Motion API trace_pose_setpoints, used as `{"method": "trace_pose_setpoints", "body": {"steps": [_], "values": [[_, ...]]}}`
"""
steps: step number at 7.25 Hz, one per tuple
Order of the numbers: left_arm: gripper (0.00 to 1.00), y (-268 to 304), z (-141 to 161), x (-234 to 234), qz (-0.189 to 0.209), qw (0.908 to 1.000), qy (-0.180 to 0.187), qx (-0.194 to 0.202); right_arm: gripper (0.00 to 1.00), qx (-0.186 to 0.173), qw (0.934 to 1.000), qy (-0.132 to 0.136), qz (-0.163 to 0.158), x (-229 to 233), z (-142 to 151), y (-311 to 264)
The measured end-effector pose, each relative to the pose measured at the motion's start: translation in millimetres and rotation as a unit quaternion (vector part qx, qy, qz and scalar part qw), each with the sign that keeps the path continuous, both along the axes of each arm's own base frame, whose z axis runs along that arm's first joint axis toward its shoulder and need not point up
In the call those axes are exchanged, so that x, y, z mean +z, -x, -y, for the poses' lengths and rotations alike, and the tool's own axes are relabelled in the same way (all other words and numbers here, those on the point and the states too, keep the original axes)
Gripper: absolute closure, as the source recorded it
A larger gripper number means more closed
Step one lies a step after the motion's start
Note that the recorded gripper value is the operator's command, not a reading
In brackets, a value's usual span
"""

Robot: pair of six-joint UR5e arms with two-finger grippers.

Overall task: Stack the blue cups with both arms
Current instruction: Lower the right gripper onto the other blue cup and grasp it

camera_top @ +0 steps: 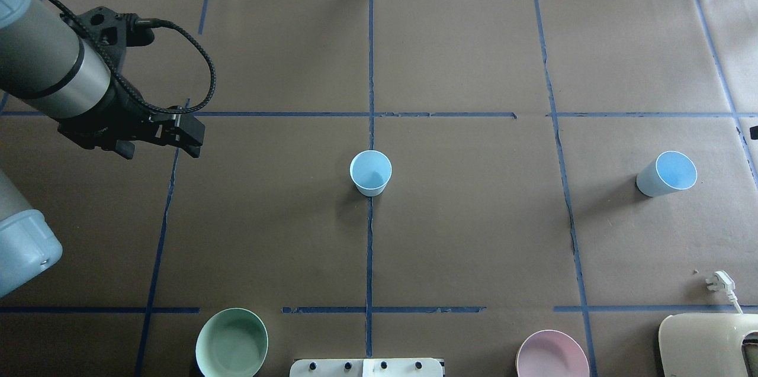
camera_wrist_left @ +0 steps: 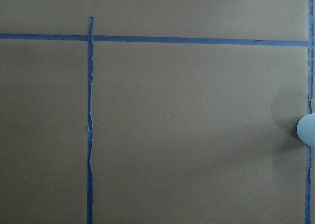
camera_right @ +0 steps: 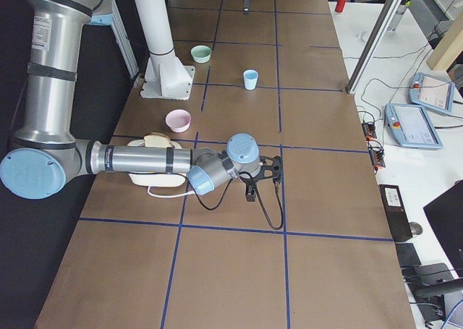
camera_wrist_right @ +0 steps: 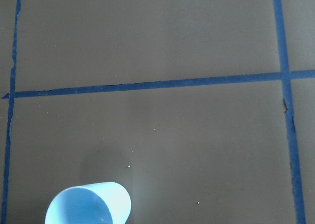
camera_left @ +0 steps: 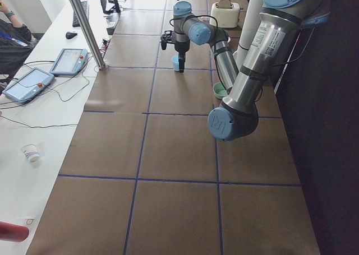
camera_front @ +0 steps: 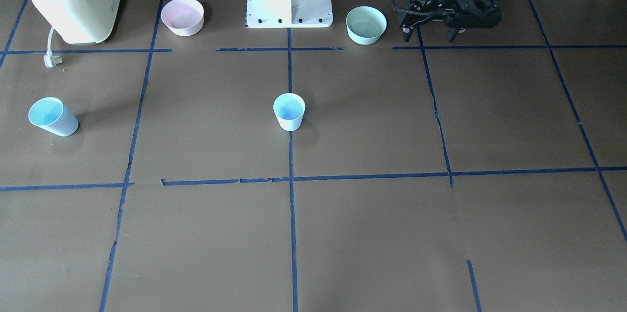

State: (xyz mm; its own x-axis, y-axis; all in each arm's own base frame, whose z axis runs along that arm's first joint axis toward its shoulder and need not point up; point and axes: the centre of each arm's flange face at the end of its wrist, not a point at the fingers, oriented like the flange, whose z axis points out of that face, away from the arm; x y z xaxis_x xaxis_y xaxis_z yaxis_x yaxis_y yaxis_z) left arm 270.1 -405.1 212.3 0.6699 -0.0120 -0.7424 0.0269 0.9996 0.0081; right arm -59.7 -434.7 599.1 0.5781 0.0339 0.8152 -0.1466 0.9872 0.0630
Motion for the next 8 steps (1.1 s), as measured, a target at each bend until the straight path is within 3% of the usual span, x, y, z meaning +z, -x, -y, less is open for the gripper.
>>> {"method": "trace_pose_setpoints", "body": {"steps": [3,8], "values": [[0.0,9,-5,6,0.004,1.0,0.001,-0.002,0.0,-0.015,0.9995,0.019,-0.018,-14,-9,64],[0.0,14,-6,11,0.006,1.0,0.003,-0.004,0.01,-0.03,0.9983,0.032,-0.039,-5,-8,108]]}}
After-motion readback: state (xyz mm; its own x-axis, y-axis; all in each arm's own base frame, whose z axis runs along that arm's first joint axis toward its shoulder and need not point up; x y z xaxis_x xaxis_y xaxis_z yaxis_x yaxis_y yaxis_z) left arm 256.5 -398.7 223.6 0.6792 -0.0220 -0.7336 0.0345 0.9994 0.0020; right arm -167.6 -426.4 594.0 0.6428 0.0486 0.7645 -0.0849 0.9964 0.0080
